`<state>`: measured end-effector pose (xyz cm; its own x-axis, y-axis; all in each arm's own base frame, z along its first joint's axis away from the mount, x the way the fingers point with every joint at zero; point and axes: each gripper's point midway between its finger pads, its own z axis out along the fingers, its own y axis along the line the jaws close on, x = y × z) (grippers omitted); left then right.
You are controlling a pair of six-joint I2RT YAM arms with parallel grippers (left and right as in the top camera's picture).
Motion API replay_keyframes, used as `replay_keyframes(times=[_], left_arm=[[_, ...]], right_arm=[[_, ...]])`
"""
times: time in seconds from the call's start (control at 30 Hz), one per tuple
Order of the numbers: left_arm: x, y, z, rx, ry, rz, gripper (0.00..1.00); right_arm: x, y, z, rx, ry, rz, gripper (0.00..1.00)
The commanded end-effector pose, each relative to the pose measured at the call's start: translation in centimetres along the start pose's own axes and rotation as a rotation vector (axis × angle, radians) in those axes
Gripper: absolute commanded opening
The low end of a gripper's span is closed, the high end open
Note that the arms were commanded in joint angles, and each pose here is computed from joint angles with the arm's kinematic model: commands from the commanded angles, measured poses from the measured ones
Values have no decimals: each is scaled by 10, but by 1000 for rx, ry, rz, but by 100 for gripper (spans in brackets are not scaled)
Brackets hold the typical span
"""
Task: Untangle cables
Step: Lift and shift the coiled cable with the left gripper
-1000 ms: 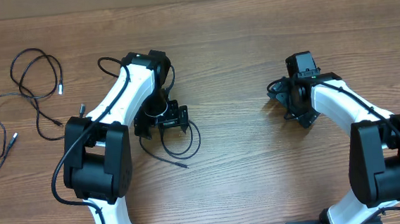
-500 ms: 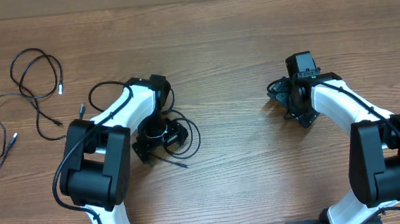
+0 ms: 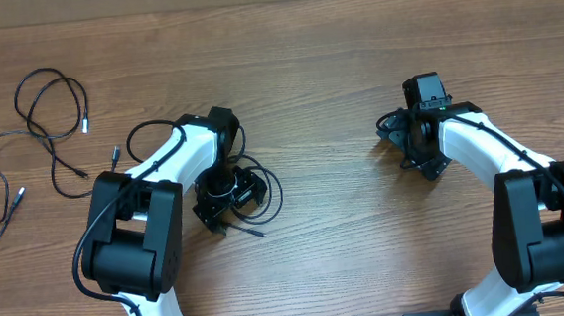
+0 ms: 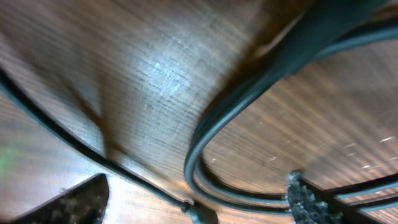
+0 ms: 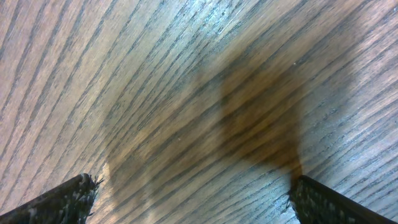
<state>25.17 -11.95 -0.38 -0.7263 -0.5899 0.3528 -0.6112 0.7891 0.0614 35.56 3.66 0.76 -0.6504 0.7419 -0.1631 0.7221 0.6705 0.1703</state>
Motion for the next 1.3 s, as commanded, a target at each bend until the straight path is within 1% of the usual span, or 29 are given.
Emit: replay_keyframes(times=[0.0,0.03,0.07,0.1,0.13,0.17,0.3,0.4,0.47,0.5,0.53,0.57,0.6,0.63,0.7,0.73,0.8,0.87,0.93,1.0,1.07,1.13,1.17,1.2,1.23,1.27], left_arm=[[0,34,36,-149,-2,-199,92],[4,34,40,-139,16,-245,89],[10,27,46,-91,61,-250,77],[11,24,48,-73,70,-246,66],[11,21,51,-60,69,-238,26],[12,21,51,-61,69,-238,4],[8,17,51,-42,58,-222,4],[-3,4,51,20,26,-136,4],[-14,-5,48,68,-4,-47,4],[-21,-16,40,116,-12,73,4],[-26,-41,18,240,-9,335,4],[-37,-54,-3,298,-41,457,4],[-42,-55,-12,300,-55,465,4],[-59,-53,-36,271,-106,461,4],[-80,-39,-61,143,-201,477,4],[-83,-37,-66,113,-221,500,4],[-80,-33,-70,62,-225,635,4],[-74,-34,-69,80,-200,670,4],[-58,-53,-71,204,-157,810,4],[-51,-65,-72,262,-152,855,5],[-44,-69,-71,262,-143,872,5],[-34,-69,-61,245,-120,890,8],[-30,-65,-53,213,-106,891,31],[-33,-58,-49,160,-113,867,96],[-38,-53,-48,121,-128,842,100],[-42,-53,-50,118,-142,841,94]], right_arm=[[9,-1,5,-5,39,5,100],[9,-1,5,-5,39,5,100],[9,-1,5,-6,39,5,100],[9,-1,5,-5,39,5,100],[9,-1,5,-5,39,5,100],[9,-1,5,-6,39,5,100],[9,-1,5,-5,39,5,100],[9,-1,5,-5,39,5,100],[9,-1,5,-6,39,5,100],[9,-1,5,-5,39,5,100],[9,-1,5,-5,39,5,100],[9,-1,5,-5,39,5,100],[9,-1,5,-5,39,5,100],[9,-1,5,-6,39,5,100],[9,-1,5,-5,39,5,100],[9,-1,5,-5,39,5,100],[9,-1,5,-5,39,5,100],[9,-1,5,-6,39,5,100],[9,-1,5,-6,39,5,100],[9,-1,5,-5,39,5,100],[9,-1,5,-5,39,5,100],[9,-1,5,-5,39,5,100],[9,-1,5,-5,39,5,100],[9,-1,5,-6,39,5,100],[9,-1,5,-6,39,5,100],[9,-1,5,-6,39,5,100]])
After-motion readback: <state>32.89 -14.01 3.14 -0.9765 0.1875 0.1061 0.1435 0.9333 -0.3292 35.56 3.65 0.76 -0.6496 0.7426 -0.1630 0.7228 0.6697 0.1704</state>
